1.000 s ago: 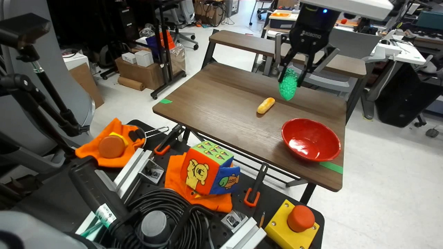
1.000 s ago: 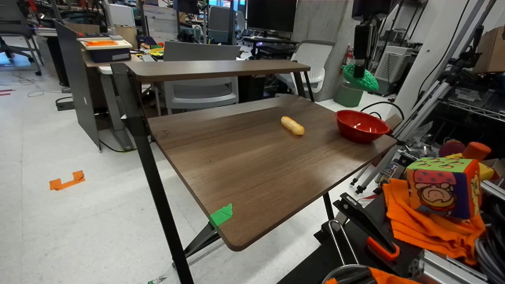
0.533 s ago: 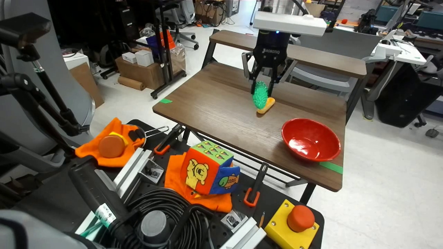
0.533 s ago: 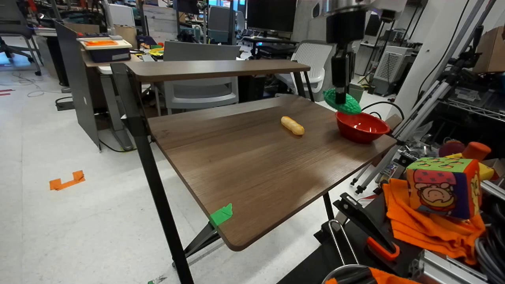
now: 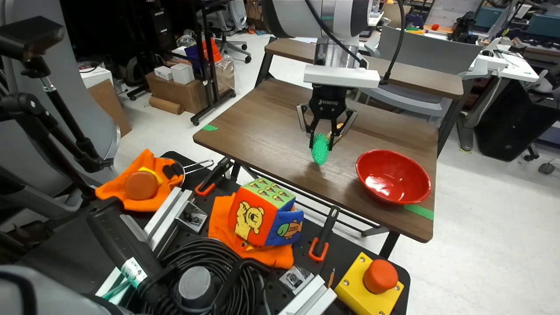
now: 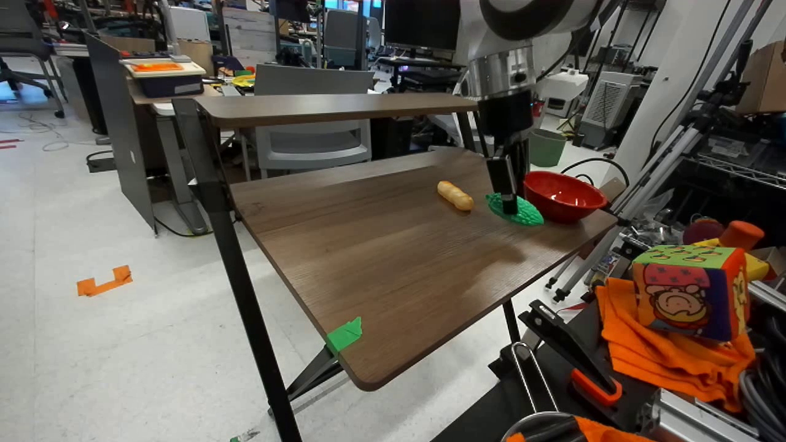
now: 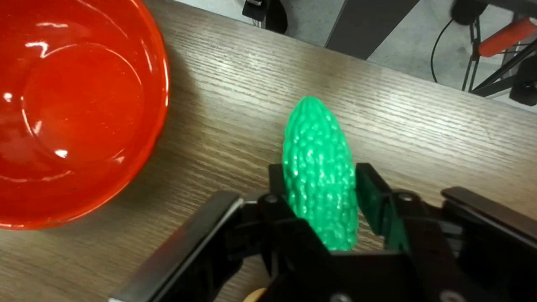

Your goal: Remove the green object from the bowl.

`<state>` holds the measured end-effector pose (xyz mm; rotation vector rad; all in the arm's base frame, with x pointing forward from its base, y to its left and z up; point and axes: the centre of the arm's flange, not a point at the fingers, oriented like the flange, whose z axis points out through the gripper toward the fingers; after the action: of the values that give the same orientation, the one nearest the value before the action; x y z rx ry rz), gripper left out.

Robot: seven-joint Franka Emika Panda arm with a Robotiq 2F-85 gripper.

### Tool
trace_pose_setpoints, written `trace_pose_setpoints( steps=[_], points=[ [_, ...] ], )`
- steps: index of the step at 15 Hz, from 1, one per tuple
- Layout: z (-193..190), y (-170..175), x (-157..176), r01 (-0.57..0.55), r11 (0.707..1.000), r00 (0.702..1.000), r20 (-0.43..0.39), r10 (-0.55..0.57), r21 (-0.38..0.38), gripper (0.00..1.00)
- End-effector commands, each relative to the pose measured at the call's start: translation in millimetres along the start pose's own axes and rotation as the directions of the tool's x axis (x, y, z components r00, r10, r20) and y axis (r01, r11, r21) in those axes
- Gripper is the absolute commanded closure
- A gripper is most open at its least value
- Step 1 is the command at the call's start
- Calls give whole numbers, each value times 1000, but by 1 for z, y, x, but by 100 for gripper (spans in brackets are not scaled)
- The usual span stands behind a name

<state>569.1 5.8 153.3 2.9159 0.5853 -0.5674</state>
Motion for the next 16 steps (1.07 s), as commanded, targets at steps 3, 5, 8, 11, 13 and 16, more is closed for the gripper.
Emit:
trace_pose_setpoints(
  steps=[3, 5, 8, 11, 13, 16],
  points=[
    [24, 3, 29, -59, 997, 998, 14, 60, -58, 80],
    [30, 2, 31, -66, 995, 997, 29, 68, -68, 80],
    [26, -2, 24, -59, 994, 998, 23, 61, -88, 80],
    [23, -6, 9, -17, 995, 999, 31, 20, -102, 29],
    [22, -7, -4, 12, 995, 999, 41, -8, -98, 16],
    [13, -8, -28, 38, 996, 999, 42, -35, -75, 0]
  ],
)
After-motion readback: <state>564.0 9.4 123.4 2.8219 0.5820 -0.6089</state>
